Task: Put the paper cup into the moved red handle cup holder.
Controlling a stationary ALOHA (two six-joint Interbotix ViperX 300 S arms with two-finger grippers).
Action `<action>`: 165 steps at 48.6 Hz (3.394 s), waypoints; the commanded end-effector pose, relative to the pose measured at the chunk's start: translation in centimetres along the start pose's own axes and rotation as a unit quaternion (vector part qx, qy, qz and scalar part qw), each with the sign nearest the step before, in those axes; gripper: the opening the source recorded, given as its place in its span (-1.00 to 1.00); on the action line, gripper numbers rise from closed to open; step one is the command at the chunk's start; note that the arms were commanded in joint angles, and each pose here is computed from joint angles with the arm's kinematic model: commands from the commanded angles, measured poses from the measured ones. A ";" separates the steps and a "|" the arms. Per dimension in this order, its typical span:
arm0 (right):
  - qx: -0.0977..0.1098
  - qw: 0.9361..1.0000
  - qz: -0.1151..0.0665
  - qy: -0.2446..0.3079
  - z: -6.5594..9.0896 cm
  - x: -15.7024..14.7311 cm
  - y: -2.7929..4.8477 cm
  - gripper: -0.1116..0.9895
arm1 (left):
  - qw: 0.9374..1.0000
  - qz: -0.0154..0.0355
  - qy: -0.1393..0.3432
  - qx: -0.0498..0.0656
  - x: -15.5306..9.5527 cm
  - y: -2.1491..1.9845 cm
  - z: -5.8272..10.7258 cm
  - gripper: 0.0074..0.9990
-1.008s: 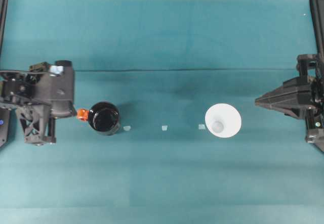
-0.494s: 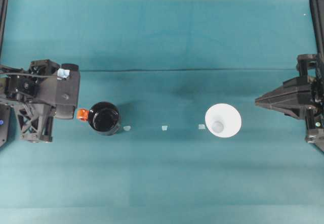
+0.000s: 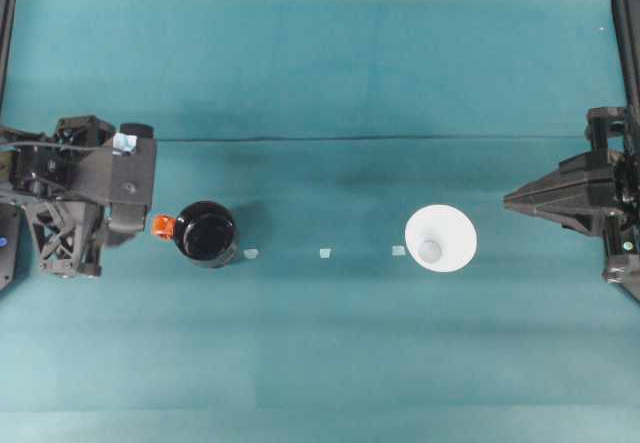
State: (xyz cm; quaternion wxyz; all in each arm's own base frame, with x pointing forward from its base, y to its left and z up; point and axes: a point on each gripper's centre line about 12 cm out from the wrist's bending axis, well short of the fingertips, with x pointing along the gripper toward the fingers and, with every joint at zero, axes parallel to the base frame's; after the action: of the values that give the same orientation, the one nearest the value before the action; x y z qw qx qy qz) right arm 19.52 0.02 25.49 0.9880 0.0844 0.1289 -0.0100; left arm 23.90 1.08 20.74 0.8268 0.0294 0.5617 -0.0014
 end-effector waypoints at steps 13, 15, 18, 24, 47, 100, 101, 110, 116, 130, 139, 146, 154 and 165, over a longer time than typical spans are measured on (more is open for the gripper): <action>0.006 1.000 0.001 -0.014 1.0 0.0 0.11 -0.98 | 1.000 0.005 -0.020 0.011 1.6 0.25 -0.4 0.93; 0.006 1.000 0.001 -0.013 0.9 0.0 0.10 -0.98 | 1.000 0.005 -0.022 0.011 1.9 0.25 -0.3 0.94; 0.006 1.000 0.001 -0.012 0.9 0.0 0.09 -0.98 | 1.000 0.005 -0.018 0.012 2.6 0.29 -0.2 0.95; 0.006 1.000 0.000 -0.010 0.9 0.0 0.09 -0.98 | 1.000 0.003 -0.004 0.014 4.1 0.31 0.3 0.95; 0.007 1.000 0.000 -0.010 0.9 0.0 0.09 -0.98 | 1.000 0.005 -0.002 0.008 7.4 0.93 1.2 0.95; 0.007 1.000 0.000 -0.008 0.7 0.0 0.05 -0.98 | 1.000 0.004 0.011 0.007 8.8 0.89 0.7 0.81; 0.007 1.000 0.000 -0.008 0.7 0.0 0.05 -0.98 | 1.000 0.004 0.011 0.007 8.8 0.89 0.7 0.77; 0.007 1.000 0.000 -0.008 0.7 0.0 0.05 -0.98 | 1.000 0.003 0.013 0.010 8.9 0.87 0.5 -0.12; 0.007 1.000 0.000 -0.008 0.7 0.0 0.05 -0.98 | 1.000 0.003 0.012 0.021 8.8 0.84 0.6 -0.48; 0.007 1.000 0.000 -0.007 0.6 0.1 0.04 -0.98 | 1.000 0.003 0.012 0.026 8.8 0.84 0.6 -0.48; 0.007 1.000 0.000 -0.008 0.7 0.0 0.05 -0.98 | 1.000 0.007 -0.009 0.025 6.5 1.08 2.0 -0.48; 0.007 1.000 0.000 -0.008 0.6 0.0 0.05 -0.98 | 0.999 0.012 -0.029 0.024 2.2 1.29 3.4 -0.48; 0.007 1.000 0.000 -0.008 0.6 0.0 0.05 -0.98 | 0.999 0.012 -0.024 0.023 -2.0 1.33 3.6 -0.48; 0.006 1.000 0.000 -0.009 0.7 0.0 0.05 -0.98 | 0.999 0.015 -0.046 0.022 -3.2 1.49 5.3 -0.48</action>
State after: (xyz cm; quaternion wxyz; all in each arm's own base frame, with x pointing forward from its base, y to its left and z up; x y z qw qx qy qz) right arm 19.48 0.00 25.53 0.9880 0.0861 0.1280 -0.0108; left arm 26.71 2.10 24.49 0.8417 0.0528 0.5373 -0.0053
